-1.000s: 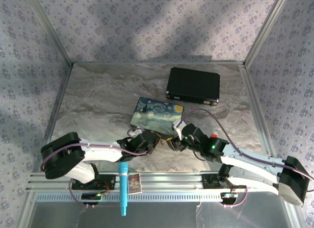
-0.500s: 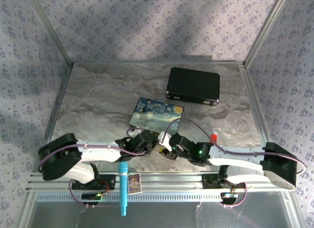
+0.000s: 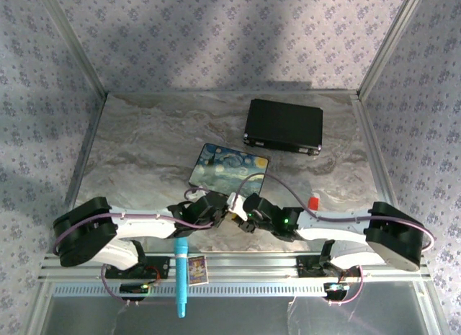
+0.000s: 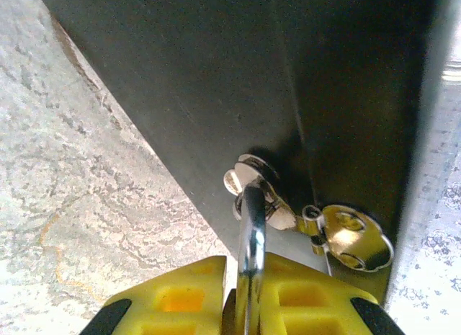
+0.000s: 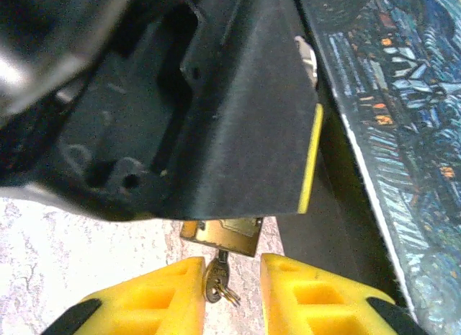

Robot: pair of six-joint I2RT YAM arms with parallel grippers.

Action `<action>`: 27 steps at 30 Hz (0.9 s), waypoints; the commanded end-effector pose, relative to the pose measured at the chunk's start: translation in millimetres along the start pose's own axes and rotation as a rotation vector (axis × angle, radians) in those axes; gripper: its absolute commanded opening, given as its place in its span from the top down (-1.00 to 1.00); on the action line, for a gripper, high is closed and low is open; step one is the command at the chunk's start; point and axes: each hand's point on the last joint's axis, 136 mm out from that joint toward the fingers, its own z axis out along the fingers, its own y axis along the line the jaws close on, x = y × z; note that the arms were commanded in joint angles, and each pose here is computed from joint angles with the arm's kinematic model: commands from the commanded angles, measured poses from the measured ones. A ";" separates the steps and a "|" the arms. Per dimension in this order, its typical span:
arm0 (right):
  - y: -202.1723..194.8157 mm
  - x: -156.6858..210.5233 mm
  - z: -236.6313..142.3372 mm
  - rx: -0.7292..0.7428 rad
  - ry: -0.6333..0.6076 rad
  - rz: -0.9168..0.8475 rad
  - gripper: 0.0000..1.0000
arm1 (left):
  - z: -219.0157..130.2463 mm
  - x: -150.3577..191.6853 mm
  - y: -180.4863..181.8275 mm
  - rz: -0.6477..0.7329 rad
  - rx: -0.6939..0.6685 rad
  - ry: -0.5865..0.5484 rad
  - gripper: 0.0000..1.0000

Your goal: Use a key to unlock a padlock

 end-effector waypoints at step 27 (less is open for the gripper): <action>-47.7 1.8 8.2 -0.143 -0.066 0.460 0.90 | -10.3 11.4 -14.8 0.019 0.083 0.068 1.00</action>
